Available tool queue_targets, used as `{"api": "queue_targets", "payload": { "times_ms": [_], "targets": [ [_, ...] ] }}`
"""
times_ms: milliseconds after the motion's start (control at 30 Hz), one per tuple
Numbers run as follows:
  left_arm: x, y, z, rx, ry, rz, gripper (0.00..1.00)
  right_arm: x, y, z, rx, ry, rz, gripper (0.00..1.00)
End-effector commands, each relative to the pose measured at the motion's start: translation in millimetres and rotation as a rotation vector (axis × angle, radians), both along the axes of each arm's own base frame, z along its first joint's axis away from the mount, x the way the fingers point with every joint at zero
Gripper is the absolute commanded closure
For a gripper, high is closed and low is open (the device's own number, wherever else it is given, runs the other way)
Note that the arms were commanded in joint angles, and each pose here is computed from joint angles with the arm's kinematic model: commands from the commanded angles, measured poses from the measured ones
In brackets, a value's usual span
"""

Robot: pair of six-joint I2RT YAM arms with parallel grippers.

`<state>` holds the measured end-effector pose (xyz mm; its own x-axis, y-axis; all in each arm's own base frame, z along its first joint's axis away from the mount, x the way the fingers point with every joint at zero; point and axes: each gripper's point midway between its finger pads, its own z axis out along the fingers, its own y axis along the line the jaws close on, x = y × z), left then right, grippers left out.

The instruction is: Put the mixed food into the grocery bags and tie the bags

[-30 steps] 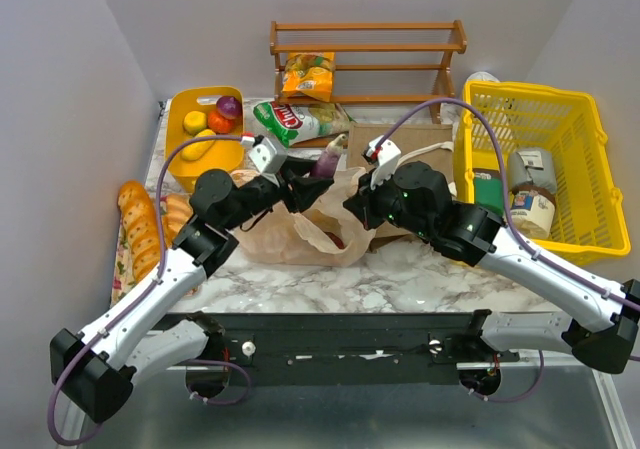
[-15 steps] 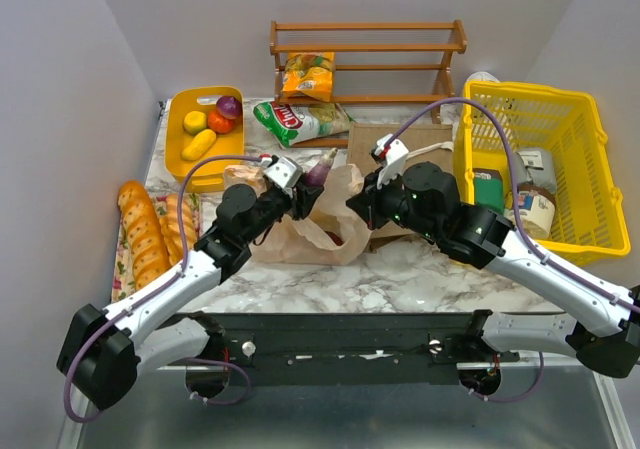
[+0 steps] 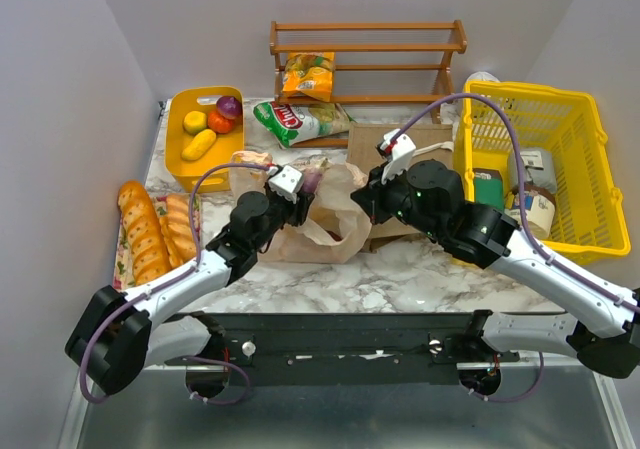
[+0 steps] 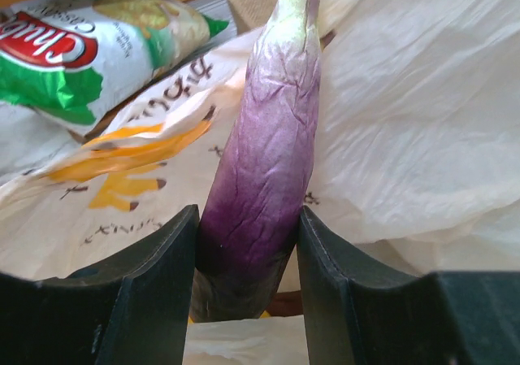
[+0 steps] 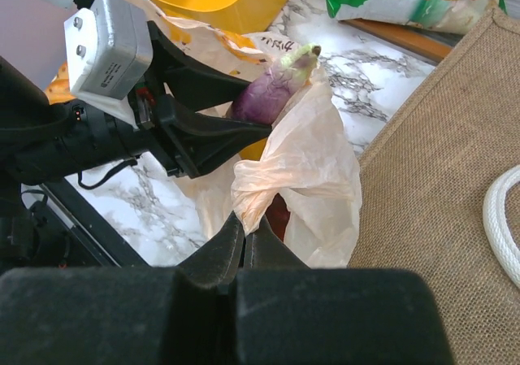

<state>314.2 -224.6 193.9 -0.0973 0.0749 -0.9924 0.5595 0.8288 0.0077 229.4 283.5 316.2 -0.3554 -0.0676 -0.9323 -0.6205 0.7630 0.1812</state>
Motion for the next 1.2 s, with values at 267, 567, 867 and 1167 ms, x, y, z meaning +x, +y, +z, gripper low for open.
{"api": "queue_targets", "payload": {
  "times_ms": [267,567,867,1167],
  "targets": [
    [-26,2,33,-0.018,0.043,-0.055,0.21,16,-6,13,-0.018,-0.017,-0.085,0.99],
    [-71,17,104,-0.066,0.042,-0.130,0.03,32,-8,20,-0.018,-0.020,-0.121,0.99],
    [-65,96,165,-0.040,0.035,0.213,0.01,46,-5,31,0.002,-0.014,-0.100,0.99],
    [-27,111,137,-0.104,0.125,0.211,0.01,54,-3,41,0.020,-0.019,-0.055,0.99]
  ]
}}
